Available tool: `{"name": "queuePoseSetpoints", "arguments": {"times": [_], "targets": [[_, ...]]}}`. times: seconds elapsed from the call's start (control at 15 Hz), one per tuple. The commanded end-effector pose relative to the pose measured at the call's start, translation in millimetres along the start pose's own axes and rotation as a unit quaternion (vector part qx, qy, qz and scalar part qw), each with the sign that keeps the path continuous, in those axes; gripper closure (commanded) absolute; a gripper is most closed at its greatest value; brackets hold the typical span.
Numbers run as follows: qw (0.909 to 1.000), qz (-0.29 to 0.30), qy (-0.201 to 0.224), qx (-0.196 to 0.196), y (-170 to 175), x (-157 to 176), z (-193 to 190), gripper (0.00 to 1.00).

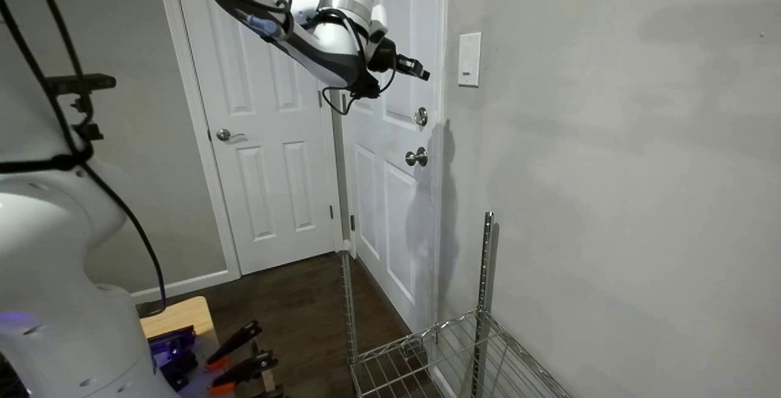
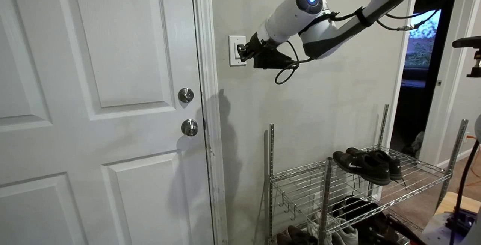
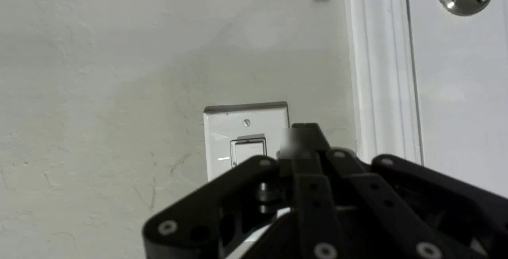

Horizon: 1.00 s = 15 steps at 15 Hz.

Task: Flip the light switch on the wall

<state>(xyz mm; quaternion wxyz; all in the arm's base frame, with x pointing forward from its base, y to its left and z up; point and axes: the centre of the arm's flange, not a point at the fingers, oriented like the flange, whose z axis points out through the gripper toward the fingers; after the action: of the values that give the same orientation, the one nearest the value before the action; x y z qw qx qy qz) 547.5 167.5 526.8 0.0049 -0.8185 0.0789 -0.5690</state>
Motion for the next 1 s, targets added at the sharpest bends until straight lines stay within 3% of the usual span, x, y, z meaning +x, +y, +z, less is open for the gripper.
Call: {"name": "queuePoseSetpoints", "arguments": {"times": [0.0, 0.33, 0.73, 0.93], "targets": [[0.9996, 0.003, 0.024, -0.012, -4.5, -9.8, 39.2, 0.98], [0.9987, 0.009, 0.039, -0.032, 4.0, -12.7, 59.6, 0.98], [0.9929, 0.029, 0.109, -0.039, 2.0, 7.1, 59.5, 0.97], [0.992, 0.023, 0.114, -0.049, 0.0, 12.0, 63.3, 0.98]]}}
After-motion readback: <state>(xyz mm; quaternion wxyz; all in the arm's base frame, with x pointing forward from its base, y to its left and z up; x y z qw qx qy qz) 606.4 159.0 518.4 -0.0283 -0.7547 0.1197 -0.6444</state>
